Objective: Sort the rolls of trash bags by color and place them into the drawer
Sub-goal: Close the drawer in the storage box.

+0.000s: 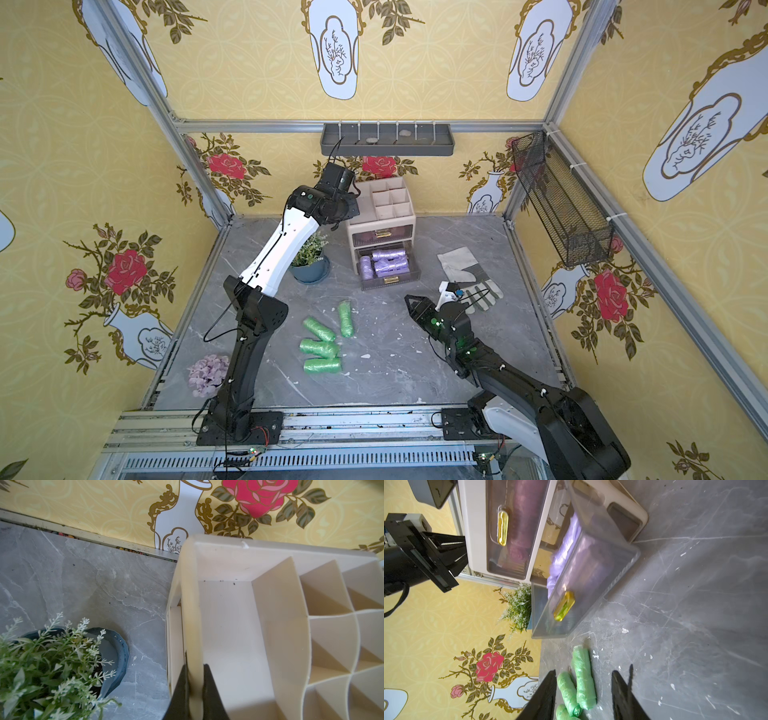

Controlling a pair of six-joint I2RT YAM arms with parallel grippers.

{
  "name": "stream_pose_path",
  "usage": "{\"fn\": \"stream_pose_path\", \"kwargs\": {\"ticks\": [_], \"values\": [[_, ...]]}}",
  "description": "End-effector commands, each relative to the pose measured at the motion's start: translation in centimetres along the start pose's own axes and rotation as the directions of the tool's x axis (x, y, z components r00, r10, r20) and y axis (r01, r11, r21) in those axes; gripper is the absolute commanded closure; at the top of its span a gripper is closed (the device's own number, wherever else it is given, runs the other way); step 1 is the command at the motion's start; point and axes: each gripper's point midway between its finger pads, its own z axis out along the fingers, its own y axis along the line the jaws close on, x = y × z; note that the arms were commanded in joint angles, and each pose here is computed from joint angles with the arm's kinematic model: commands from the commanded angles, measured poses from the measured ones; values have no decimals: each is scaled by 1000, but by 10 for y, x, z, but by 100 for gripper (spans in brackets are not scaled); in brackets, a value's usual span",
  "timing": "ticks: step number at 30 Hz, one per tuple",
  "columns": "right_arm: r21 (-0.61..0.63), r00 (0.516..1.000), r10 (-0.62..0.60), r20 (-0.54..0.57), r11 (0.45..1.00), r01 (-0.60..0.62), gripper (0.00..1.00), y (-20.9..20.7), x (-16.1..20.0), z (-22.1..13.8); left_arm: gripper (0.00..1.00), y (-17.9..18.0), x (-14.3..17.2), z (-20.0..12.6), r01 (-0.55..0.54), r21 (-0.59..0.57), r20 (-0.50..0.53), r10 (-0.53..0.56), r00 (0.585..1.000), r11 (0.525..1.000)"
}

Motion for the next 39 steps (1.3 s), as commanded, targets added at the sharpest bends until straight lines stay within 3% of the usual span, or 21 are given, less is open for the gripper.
{"fn": "stream_pose_path", "kwargs": {"ticks": [1, 32, 39], "values": [[-75, 998, 26, 58, 997, -22, 56, 17, -10, 3, 94, 1, 6, 2, 0, 1, -23, 0, 1000, 1000], [-145, 989, 137, 49, 981, -129, 59, 23, -10, 63, 98, -3, 11, 3, -4, 6, -37, 4, 999, 1000], [-147, 988, 139, 68, 981, -128, 64, 23, -22, 73, 98, -2, 14, 3, -13, 4, -48, 13, 999, 1000]]}}
